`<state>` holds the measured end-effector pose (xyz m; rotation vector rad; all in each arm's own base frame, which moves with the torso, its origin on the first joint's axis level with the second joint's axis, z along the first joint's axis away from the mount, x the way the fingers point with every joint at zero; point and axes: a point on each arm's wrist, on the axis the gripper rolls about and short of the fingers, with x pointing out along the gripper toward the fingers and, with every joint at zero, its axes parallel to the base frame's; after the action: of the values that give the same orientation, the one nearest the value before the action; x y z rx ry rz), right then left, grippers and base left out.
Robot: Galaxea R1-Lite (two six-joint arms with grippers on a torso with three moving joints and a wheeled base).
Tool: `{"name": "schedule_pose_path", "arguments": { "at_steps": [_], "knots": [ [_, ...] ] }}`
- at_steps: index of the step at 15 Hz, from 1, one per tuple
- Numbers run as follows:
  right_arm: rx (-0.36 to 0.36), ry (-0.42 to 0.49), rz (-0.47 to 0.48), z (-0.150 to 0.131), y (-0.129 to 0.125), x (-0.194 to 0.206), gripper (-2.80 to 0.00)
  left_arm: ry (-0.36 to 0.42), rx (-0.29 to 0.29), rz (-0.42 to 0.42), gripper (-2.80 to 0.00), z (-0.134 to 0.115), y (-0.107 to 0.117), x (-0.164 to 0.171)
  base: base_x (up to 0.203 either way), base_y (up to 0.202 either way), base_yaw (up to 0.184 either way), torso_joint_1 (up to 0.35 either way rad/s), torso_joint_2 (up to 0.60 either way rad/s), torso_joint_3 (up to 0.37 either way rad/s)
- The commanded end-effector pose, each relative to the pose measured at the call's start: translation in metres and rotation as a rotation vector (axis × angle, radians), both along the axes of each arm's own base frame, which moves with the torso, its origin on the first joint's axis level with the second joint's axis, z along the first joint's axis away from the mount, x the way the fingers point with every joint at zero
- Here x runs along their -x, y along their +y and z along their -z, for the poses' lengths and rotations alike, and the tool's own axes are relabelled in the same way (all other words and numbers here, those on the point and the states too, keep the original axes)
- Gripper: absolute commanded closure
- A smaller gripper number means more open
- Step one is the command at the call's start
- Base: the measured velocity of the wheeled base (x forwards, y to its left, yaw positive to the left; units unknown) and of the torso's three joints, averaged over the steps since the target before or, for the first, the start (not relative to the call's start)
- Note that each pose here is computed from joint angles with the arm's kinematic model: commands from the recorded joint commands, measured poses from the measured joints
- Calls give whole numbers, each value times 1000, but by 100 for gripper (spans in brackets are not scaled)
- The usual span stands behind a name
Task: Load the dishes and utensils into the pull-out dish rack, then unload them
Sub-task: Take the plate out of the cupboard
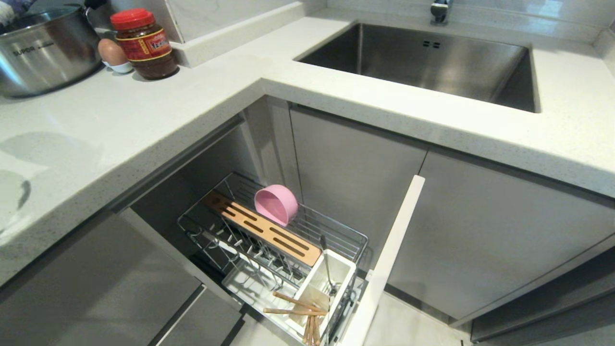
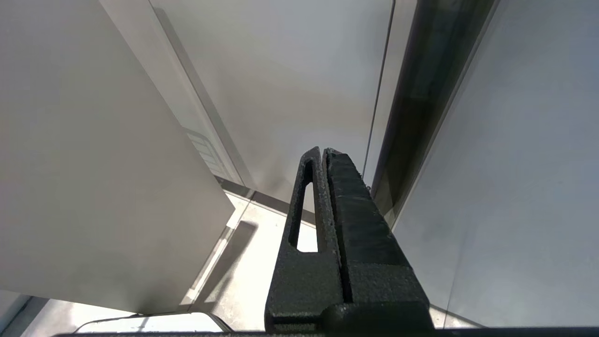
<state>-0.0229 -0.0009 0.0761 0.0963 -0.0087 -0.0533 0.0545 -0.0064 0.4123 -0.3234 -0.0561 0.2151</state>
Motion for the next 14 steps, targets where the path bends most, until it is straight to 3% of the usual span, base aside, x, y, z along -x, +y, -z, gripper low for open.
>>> {"name": "schedule_pose_path", "arguments": {
  "at_steps": [1, 3, 7, 10, 14],
  "knots": [
    [0, -5, 0, 0, 0, 0, 0, 165, -185, -115, 0, 9, 3, -17, 0, 0, 0, 0, 0, 0],
    [0, -5, 0, 0, 0, 0, 0, 300, -286, -141, 0, 9, 6, -19, 0, 0, 0, 0, 0, 0],
    [0, -5, 0, 0, 0, 0, 0, 534, -362, -121, 0, 2, 7, -15, 0, 0, 0, 0, 0, 0],
    [0, -4, 0, 0, 0, 0, 0, 709, -425, -189, 0, 13, 6, -38, 0, 0, 0, 0, 0, 0],
    [0, -5, 0, 0, 0, 0, 0, 894, -542, -159, 0, 26, 6, -41, 0, 0, 0, 0, 0, 0]
  ]
}}
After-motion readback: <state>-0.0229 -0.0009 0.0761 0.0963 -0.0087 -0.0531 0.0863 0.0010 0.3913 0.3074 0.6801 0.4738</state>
